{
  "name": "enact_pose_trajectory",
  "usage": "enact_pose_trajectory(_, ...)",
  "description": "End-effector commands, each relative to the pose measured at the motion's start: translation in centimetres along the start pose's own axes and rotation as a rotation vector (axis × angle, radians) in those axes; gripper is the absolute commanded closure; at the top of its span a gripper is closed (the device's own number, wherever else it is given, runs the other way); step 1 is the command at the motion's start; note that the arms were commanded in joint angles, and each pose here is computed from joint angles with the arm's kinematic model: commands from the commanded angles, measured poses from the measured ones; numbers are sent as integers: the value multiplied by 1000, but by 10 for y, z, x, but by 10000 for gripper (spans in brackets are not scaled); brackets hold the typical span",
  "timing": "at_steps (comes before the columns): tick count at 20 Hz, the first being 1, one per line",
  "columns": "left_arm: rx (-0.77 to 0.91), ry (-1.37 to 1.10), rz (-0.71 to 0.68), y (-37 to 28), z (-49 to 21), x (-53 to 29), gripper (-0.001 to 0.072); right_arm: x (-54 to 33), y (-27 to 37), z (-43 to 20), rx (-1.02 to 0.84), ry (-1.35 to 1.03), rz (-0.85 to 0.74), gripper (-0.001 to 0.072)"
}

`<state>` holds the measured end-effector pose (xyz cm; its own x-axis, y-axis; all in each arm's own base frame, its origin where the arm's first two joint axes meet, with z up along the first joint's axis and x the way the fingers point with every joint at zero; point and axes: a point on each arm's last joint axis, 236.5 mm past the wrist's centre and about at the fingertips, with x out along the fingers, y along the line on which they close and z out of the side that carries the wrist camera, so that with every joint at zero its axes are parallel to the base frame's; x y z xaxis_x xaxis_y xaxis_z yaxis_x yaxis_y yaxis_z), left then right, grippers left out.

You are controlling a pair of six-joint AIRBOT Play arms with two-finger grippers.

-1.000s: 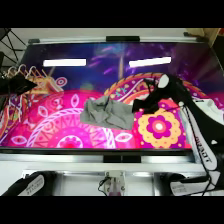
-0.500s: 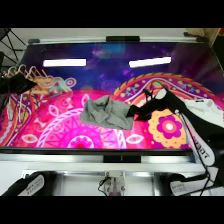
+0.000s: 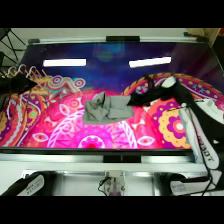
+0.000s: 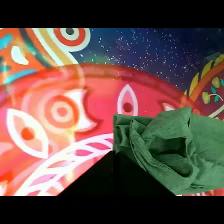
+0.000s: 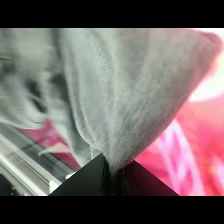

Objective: Fold the shirts.

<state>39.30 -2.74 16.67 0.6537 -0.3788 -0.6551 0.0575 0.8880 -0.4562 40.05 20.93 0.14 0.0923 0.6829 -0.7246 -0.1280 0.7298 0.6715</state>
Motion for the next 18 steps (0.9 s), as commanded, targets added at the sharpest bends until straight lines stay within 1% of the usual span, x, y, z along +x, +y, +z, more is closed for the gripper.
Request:
enact_pose_trajectory(1,-20,20,4,7,-7,9,676,-99,43,47,-137,-213,-8,653)
enact_pose_trajectory(3,-29,37,5,10,-14,13,676,-161,38,66,-150,-362,-98,653)
enact_pose_trajectory(6,-38,52,7,12,-20,16,676,-223,-2,70,-76,-477,-229,653)
enact_pose_trajectory(12,-39,54,6,12,-21,16,676,-323,-91,73,120,-708,-352,653)
enact_pose_trajectory(15,-40,54,6,12,-21,16,676,-367,-130,63,205,-801,-409,653)
enact_pose_trajectory(18,-44,75,1,11,-26,16,676,-409,-167,48,268,-885,-510,653)
